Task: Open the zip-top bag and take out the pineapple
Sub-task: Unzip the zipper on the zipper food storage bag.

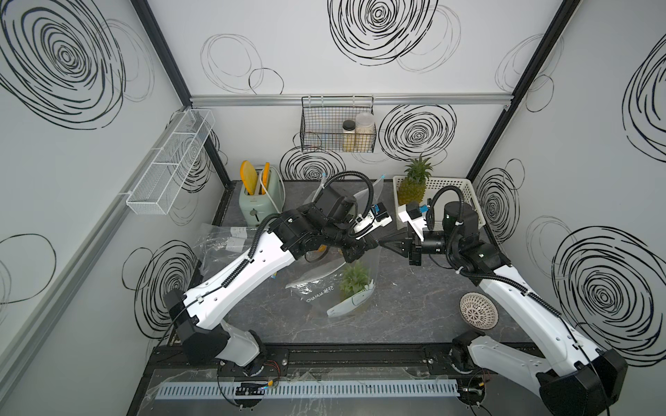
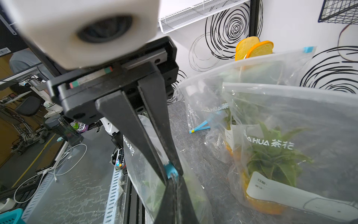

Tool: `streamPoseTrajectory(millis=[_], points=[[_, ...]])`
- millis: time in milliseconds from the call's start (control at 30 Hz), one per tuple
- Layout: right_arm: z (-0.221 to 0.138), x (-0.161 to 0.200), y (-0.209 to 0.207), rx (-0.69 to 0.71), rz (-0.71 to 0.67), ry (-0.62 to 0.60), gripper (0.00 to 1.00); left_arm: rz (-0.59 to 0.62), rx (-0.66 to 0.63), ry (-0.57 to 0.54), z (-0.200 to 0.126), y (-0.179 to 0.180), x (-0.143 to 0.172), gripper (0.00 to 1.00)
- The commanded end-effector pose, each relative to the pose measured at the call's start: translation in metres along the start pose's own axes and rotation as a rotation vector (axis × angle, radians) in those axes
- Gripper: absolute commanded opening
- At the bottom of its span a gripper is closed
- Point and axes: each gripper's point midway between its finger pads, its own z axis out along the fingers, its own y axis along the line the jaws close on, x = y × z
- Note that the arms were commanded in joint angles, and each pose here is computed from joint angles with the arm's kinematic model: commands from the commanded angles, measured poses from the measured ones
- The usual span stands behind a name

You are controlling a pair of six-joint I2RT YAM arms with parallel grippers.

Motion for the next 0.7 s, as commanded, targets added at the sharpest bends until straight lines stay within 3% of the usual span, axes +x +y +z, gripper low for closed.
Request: streamPoseTrajectory(millis=[0, 167, 667], points=[[-0.006, -0.015, 0.004, 0.029, -0.069, -0.049, 0.00, 0.001, -0.010, -0.002, 0.001, 0.006, 0.000, 0.00], [-0.016, -0.024, -0.015, 0.183, -0.054, -0.083, 0.00, -0.004, -0.054, 0.010, -0.015, 0.014, 0.003, 0.00], [-0.068, -0.029, -0.063, 0.395, 0.073, -0.175, 0.00, -0.059, -0.159, 0.032, -0.053, 0.042, 0.027, 0.00]])
